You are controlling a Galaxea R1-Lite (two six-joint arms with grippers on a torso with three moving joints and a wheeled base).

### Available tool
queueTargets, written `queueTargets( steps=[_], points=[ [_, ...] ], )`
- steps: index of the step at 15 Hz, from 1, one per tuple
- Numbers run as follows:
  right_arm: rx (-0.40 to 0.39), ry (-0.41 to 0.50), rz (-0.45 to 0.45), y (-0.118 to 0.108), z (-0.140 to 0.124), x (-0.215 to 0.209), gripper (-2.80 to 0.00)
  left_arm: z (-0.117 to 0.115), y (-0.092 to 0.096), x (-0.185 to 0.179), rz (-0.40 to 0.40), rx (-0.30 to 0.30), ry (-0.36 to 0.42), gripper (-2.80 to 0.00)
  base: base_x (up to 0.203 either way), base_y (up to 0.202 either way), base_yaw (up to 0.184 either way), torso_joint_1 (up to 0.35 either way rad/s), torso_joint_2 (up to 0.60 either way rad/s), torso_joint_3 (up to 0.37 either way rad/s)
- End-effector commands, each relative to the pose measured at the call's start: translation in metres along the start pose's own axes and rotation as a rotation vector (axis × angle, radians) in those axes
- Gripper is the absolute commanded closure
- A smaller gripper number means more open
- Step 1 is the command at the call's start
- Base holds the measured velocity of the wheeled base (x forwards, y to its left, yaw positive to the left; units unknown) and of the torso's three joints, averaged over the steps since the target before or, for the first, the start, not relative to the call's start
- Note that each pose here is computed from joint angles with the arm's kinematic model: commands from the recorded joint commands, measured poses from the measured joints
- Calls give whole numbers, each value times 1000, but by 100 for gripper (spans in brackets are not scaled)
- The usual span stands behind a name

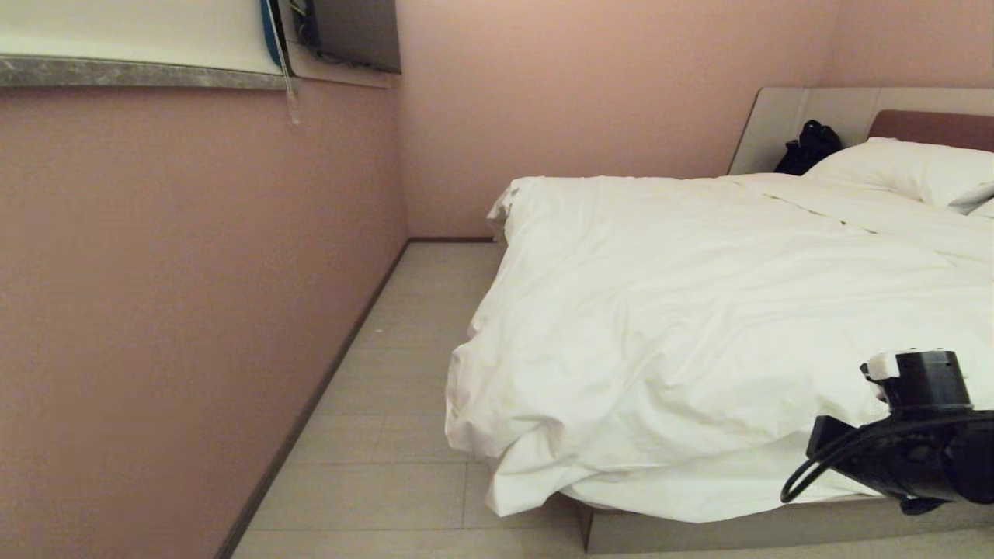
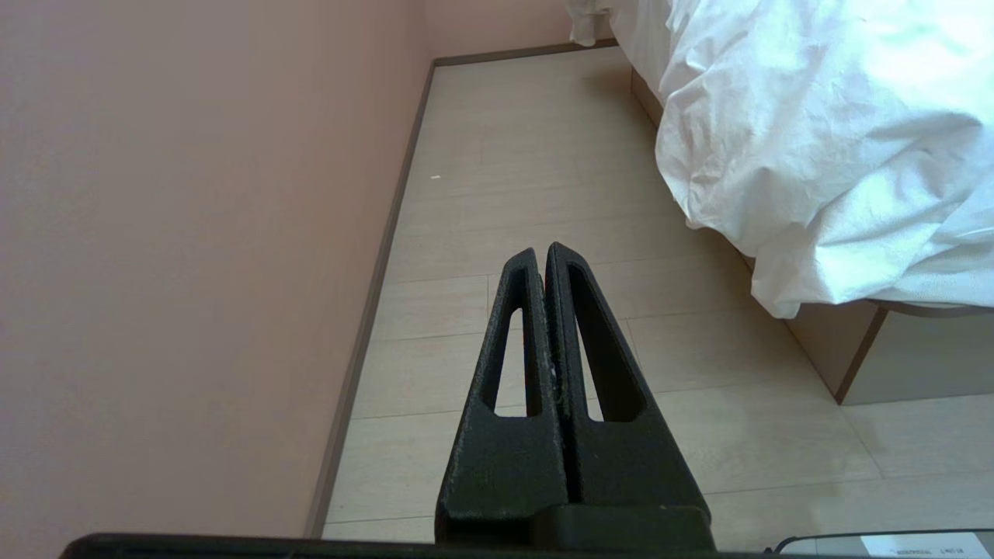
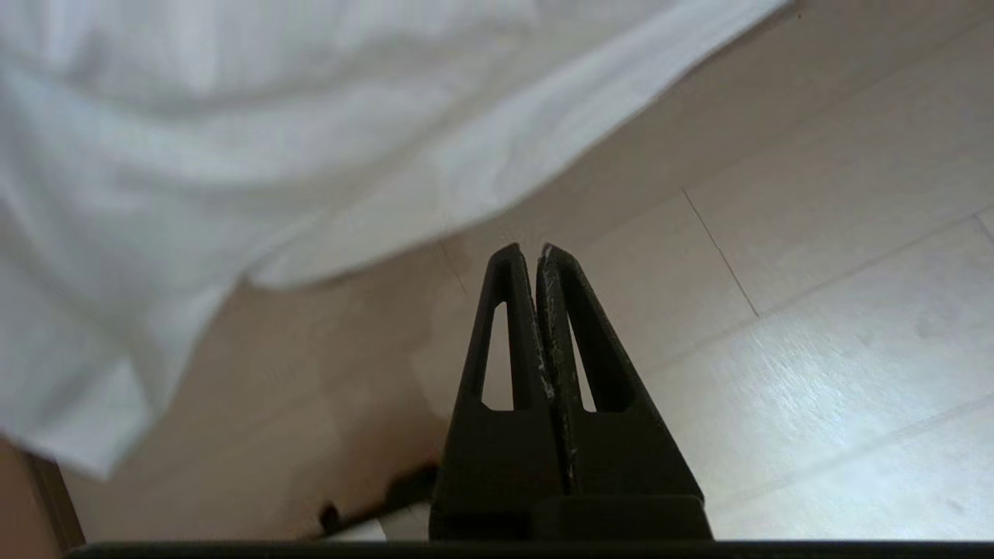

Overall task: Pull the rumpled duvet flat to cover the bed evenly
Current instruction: Flatten the corners of the folded blanket

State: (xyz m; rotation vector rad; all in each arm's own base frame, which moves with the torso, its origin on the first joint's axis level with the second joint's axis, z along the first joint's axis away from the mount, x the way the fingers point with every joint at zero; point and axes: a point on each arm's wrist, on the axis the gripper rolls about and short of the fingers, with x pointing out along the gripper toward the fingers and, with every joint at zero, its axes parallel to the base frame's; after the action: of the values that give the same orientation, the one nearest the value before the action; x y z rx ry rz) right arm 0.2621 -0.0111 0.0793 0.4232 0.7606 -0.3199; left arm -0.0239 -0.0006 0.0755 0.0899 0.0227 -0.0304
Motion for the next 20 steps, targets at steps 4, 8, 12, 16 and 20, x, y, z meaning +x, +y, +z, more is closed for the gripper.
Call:
queueTargets(
  steps=[4, 8, 12, 16, 20],
  points=[
    [98, -17, -2, 7, 4, 39, 0, 0, 0, 0, 0, 0, 2, 0, 0, 0, 0, 0, 0, 0],
    [138, -1, -34, 4, 3, 58, 0, 0, 0, 0, 0, 0, 1, 0, 0, 0, 0, 0, 0, 0],
    [161, 33, -56, 1, -2, 74, 0, 0, 0, 0, 0, 0, 1, 0, 0, 0, 0, 0, 0, 0],
    [163, 37, -55, 0, -6, 90, -280, 0, 0, 0, 0, 0, 2, 0, 0, 0, 0, 0, 0, 0],
    [173, 35, -64, -3, -5, 92, -280, 0, 0, 0, 0, 0, 2, 0, 0, 0, 0, 0, 0, 0]
  ],
)
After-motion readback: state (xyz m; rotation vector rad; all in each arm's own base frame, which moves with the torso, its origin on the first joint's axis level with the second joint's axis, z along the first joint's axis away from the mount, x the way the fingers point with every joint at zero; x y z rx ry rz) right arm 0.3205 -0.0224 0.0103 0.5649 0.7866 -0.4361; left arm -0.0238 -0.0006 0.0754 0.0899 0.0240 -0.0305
